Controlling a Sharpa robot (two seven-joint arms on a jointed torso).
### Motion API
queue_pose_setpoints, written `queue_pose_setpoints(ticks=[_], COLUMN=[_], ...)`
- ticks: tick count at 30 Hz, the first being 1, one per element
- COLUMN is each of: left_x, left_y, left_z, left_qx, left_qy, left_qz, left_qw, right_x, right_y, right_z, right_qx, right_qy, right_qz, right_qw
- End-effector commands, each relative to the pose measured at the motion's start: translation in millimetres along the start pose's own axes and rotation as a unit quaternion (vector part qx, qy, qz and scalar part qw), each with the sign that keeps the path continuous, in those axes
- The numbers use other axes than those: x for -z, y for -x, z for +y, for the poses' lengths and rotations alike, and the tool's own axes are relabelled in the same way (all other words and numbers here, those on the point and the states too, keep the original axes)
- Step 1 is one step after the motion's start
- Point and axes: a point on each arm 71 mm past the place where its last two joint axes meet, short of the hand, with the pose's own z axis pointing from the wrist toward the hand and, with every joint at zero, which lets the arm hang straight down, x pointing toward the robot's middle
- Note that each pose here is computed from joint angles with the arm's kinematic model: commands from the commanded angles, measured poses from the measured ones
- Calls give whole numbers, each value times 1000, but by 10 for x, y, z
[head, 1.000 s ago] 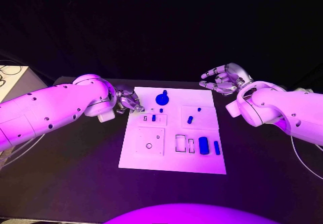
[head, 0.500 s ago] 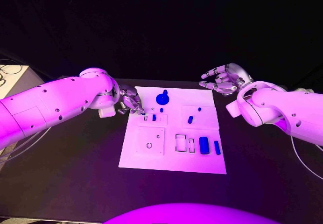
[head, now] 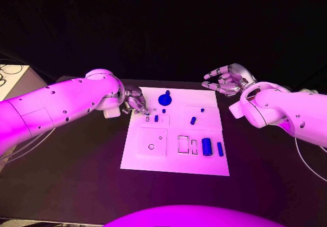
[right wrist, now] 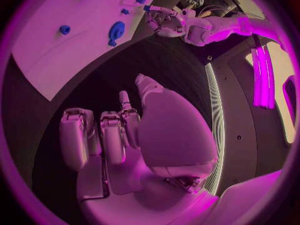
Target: Assemble the parts on the task board
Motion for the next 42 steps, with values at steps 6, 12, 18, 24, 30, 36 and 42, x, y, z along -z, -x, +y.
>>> queue_pose_setpoints(ticks=[6, 12, 18, 24, 30, 36, 42], left_x=[-35, -48, -62, -68, -74, -76, -75], left_y=[-71, -89, -85, -80, -70, -63, -68], left_z=[-29, -2, 7, 24, 32, 40, 42], left_qx=[-23, -29, -30, -30, -27, -27, -28], left_qy=[-4, 3, 6, 10, 12, 14, 14], left_qz=[38, 57, 62, 65, 62, 62, 66], left_qw=[999, 998, 998, 997, 998, 998, 997], right_x=[-4, -5, -6, -8, -9, -10, -9], right_y=[-15, -16, -19, -19, -22, -23, -23], right_z=[5, 4, 5, 3, 4, 4, 4], right_qx=[1, 1, 1, 1, 1, 1, 1], right_qy=[2, 2, 2, 2, 2, 2, 2], right_qz=[5, 5, 6, 6, 6, 6, 6], right_qw=[1000, 1000, 1000, 1000, 1000, 1000, 1000])
